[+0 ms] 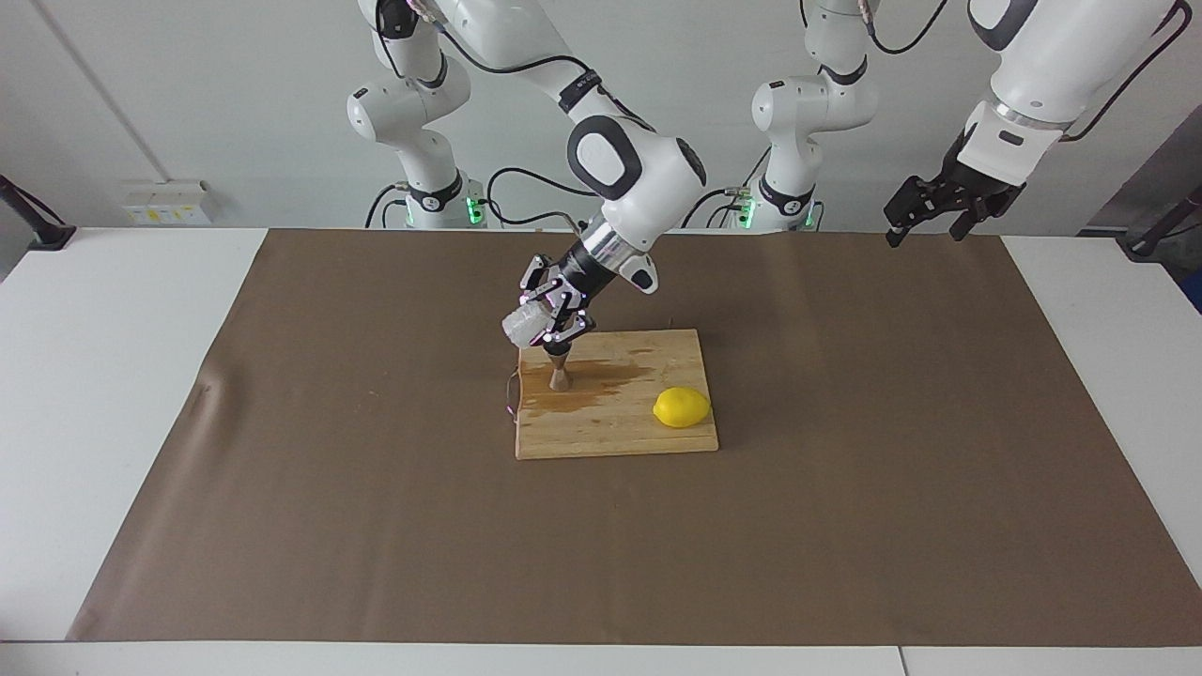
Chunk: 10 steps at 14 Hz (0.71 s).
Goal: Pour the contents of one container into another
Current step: 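Tilt the clear cup with the right gripper to pour into the metal cup, then carry the clear cup with the right gripper back beside the board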
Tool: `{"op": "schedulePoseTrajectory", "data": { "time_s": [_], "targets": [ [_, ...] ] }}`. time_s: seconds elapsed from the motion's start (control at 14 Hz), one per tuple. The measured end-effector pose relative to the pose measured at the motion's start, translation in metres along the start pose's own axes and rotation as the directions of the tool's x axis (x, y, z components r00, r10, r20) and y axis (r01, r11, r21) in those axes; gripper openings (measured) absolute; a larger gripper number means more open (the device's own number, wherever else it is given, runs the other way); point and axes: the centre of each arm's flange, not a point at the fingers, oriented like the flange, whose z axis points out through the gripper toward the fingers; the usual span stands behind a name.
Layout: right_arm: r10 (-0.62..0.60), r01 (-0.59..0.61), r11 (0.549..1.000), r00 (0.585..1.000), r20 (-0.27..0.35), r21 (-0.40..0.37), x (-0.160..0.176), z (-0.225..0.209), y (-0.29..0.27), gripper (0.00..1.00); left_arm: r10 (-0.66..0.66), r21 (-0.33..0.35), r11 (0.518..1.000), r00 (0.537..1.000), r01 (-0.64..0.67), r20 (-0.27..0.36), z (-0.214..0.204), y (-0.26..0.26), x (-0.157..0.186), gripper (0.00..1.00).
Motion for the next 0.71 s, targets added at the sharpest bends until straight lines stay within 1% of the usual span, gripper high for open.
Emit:
{"op": "schedulePoseTrajectory", "data": {
  "time_s": [0.14, 0.21, 0.36, 0.5, 0.71],
  "targets": [
    [0.034, -0.034, 0.999, 0.999, -0.013, 0.0, -0.002, 0.001, 0.001, 0.5, 0.0, 0.0, 1.0, 1.0, 0.0, 0.0, 0.0, 0.0, 0.0, 1.0],
    [0.055, -0.055, 0.998, 0.998, -0.034, 0.002, -0.005, 0.003, 0.002, 0.5, 0.0, 0.0, 1.0, 1.0, 0.0, 0.0, 0.0, 0.0, 0.0, 1.0],
    [0.113, -0.112, 0.994, 0.989, -0.1, 0.014, -0.013, 0.008, 0.004, 0.5, 0.0, 0.0, 1.0, 1.0, 0.0, 0.0, 0.0, 0.0, 0.0, 1.0],
    [0.18, -0.177, 0.984, 0.969, -0.17, 0.031, -0.024, 0.012, 0.005, 0.5, 0.0, 0.0, 1.0, 1.0, 0.0, 0.0, 0.0, 0.0, 0.0, 1.0],
    [0.234, -0.229, 0.972, 0.943, -0.238, 0.048, -0.037, 0.014, 0.004, 0.5, 0.0, 0.0, 1.0, 1.0, 0.0, 0.0, 0.0, 0.0, 0.0, 1.0]
  ]
}}
